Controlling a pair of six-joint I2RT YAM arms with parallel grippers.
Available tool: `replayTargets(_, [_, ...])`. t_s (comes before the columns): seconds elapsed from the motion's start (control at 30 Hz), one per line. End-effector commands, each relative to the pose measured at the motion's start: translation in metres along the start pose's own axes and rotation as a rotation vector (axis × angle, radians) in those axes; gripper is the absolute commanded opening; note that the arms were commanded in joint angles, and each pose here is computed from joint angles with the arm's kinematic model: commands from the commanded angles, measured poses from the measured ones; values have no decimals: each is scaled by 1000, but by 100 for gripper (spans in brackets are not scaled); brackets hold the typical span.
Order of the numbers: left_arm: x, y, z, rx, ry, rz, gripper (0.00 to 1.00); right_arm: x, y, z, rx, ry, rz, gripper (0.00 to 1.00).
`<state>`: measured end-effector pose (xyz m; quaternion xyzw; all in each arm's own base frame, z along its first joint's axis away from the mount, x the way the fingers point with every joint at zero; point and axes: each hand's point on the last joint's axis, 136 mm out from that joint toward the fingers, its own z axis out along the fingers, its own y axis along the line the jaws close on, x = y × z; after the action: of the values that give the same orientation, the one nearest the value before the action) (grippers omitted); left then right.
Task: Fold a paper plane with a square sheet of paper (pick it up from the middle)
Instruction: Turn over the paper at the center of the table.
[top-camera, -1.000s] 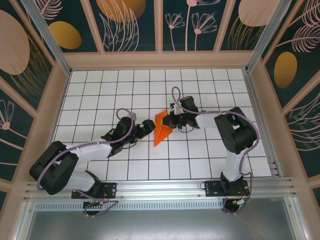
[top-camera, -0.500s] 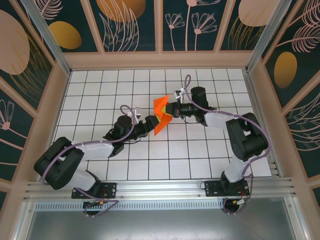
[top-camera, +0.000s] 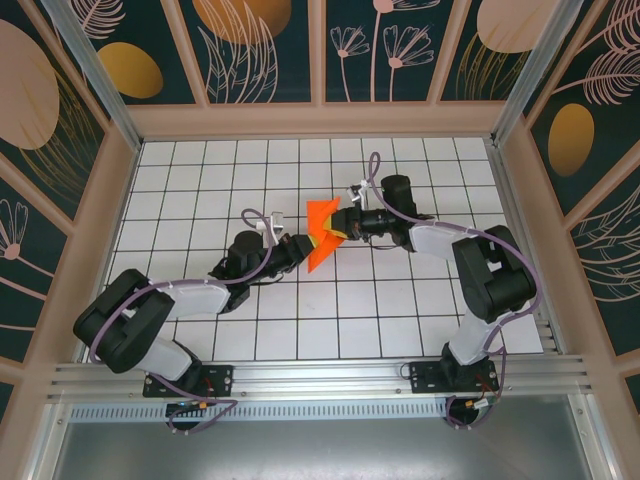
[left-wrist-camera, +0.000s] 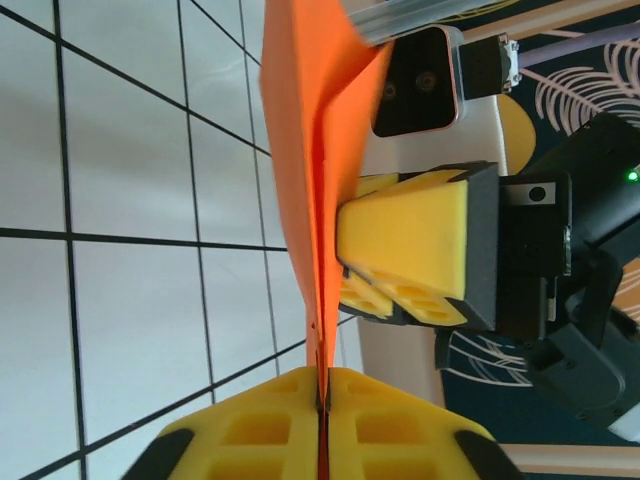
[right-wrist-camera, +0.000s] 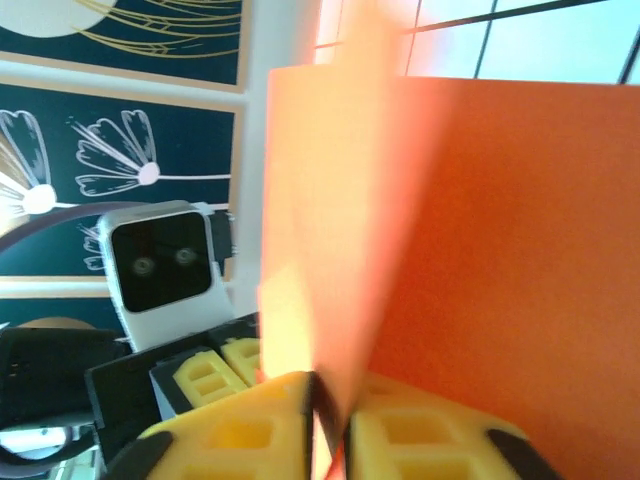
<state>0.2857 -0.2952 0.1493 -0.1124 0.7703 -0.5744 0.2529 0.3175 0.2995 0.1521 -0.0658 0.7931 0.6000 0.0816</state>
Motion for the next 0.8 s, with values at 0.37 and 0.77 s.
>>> replayTargets(0.37, [-64,66,-62,-868,-125,333,7,-41,-36,-74,485,-347,-141,70])
replayTargets(0.77, [-85,81,-68,-1411,-100,585,12,-40,-29,-101,544,-490,-219,84])
